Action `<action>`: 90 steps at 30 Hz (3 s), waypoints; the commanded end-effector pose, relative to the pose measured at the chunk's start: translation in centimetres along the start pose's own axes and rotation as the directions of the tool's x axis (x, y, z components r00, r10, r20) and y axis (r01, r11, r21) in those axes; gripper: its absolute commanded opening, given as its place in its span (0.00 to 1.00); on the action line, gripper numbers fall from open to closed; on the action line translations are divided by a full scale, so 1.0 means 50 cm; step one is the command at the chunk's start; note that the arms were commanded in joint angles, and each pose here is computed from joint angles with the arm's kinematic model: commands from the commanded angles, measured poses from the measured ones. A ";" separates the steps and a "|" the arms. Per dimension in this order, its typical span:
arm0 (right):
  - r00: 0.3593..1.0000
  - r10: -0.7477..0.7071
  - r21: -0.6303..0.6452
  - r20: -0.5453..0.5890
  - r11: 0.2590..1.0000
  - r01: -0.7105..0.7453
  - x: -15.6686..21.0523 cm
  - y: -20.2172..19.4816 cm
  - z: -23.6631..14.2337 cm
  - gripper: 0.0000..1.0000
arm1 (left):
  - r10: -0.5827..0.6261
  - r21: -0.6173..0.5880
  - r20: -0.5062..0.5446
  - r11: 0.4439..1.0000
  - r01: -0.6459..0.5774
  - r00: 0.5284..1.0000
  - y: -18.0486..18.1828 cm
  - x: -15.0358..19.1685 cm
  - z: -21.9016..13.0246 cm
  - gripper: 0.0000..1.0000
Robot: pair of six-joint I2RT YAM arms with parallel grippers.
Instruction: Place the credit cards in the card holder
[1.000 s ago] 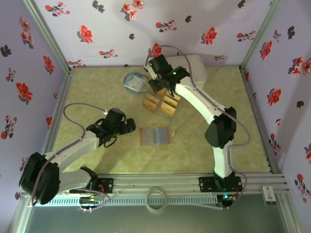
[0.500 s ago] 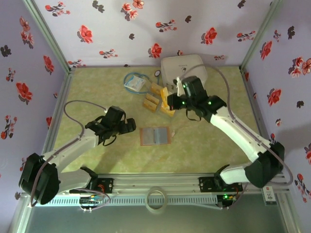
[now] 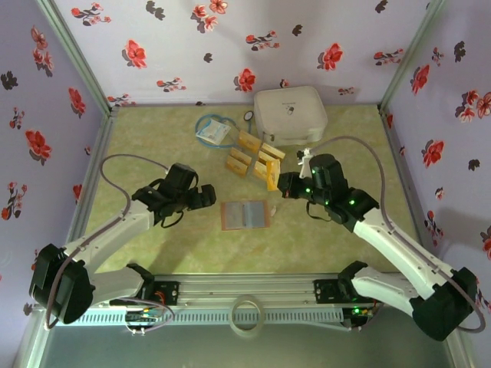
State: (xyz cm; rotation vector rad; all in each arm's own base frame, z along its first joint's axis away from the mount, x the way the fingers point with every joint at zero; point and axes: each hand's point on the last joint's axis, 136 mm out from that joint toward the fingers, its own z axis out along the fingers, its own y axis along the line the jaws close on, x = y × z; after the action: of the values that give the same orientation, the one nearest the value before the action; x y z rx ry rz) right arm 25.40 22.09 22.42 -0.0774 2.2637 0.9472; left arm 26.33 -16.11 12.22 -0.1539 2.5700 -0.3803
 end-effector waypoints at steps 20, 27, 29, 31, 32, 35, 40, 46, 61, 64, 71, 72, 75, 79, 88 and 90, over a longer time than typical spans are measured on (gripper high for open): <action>0.973 0.209 -0.262 -0.101 0.937 -0.229 0.152 -0.063 0.151 0.00 | 0.206 -0.040 -0.042 0.977 -0.208 0.978 -0.035 0.083 0.113 1.00; 0.967 0.228 -0.255 -0.110 0.934 -0.249 0.178 -0.087 0.165 0.00 | 0.246 -0.106 -0.025 0.963 -0.248 0.969 -0.031 0.087 0.132 1.00; 0.966 0.235 -0.253 -0.111 0.933 -0.256 0.183 -0.091 0.167 0.00 | 0.256 -0.118 -0.021 0.959 -0.256 0.967 -0.032 0.086 0.134 1.00; 0.964 0.242 -0.250 -0.107 0.932 -0.261 0.186 -0.096 0.169 0.00 | 0.262 -0.126 -0.016 0.957 -0.262 0.965 -0.033 0.085 0.135 1.00; 0.964 0.242 -0.249 -0.108 0.932 -0.262 0.187 -0.098 0.170 0.00 | 0.265 -0.129 -0.014 0.956 -0.264 0.964 -0.033 0.086 0.135 1.00; 0.963 0.245 -0.248 -0.110 0.932 -0.266 0.190 -0.100 0.174 0.00 | 0.274 -0.138 -0.020 0.952 -0.274 0.961 -0.031 0.092 0.139 1.00; 0.960 0.258 -0.238 -0.108 0.931 -0.277 0.195 -0.109 0.178 0.00 | 0.282 -0.139 -0.022 0.949 -0.282 0.959 -0.033 0.100 0.143 1.00; 0.957 0.271 -0.241 -0.102 0.927 -0.288 0.200 -0.114 0.183 0.00 | 0.289 -0.139 -0.027 0.947 -0.290 0.957 -0.037 0.108 0.149 1.00; 0.955 0.269 -0.277 -0.128 0.915 -0.295 0.212 -0.098 0.207 0.00 | 0.297 -0.154 -0.053 0.941 -0.302 0.953 -0.029 0.132 0.165 1.00; 0.952 0.276 -0.285 -0.135 0.909 -0.304 0.215 -0.097 0.215 0.00 | 0.297 -0.156 -0.057 0.940 -0.302 0.953 -0.026 0.135 0.166 1.00; 0.942 0.298 -0.331 -0.157 0.883 -0.334 0.223 -0.092 0.231 0.00 | 0.295 -0.167 -0.067 0.938 -0.303 0.953 -0.017 0.144 0.169 1.00; 0.940 0.303 -0.337 -0.159 0.878 -0.340 0.224 -0.092 0.233 0.00 | 0.294 -0.169 -0.069 0.938 -0.301 0.953 -0.015 0.145 0.170 1.00; 0.934 0.315 -0.356 -0.170 0.864 -0.356 0.229 -0.090 0.239 0.00 | 0.291 -0.179 -0.070 0.937 -0.299 0.954 -0.010 0.146 0.169 1.00; 0.928 0.329 -0.369 -0.175 0.852 -0.371 0.233 -0.092 0.244 0.00 | 0.289 -0.194 -0.074 0.935 -0.298 0.955 -0.002 0.148 0.169 1.00; 0.928 0.325 -0.364 -0.184 0.854 -0.371 0.239 -0.094 0.248 0.00 | 0.281 -0.199 -0.073 0.936 -0.290 0.957 0.004 0.152 0.169 1.00; 0.928 0.321 -0.359 -0.189 0.857 -0.370 0.242 -0.095 0.249 0.00 | 0.281 -0.197 -0.073 0.936 -0.290 0.957 0.003 0.152 0.169 1.00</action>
State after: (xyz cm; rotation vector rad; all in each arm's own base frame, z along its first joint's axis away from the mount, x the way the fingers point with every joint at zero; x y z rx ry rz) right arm 24.47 28.39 5.03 0.1523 2.2367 1.5912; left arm 24.88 -20.48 2.52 0.1572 2.6034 -0.0765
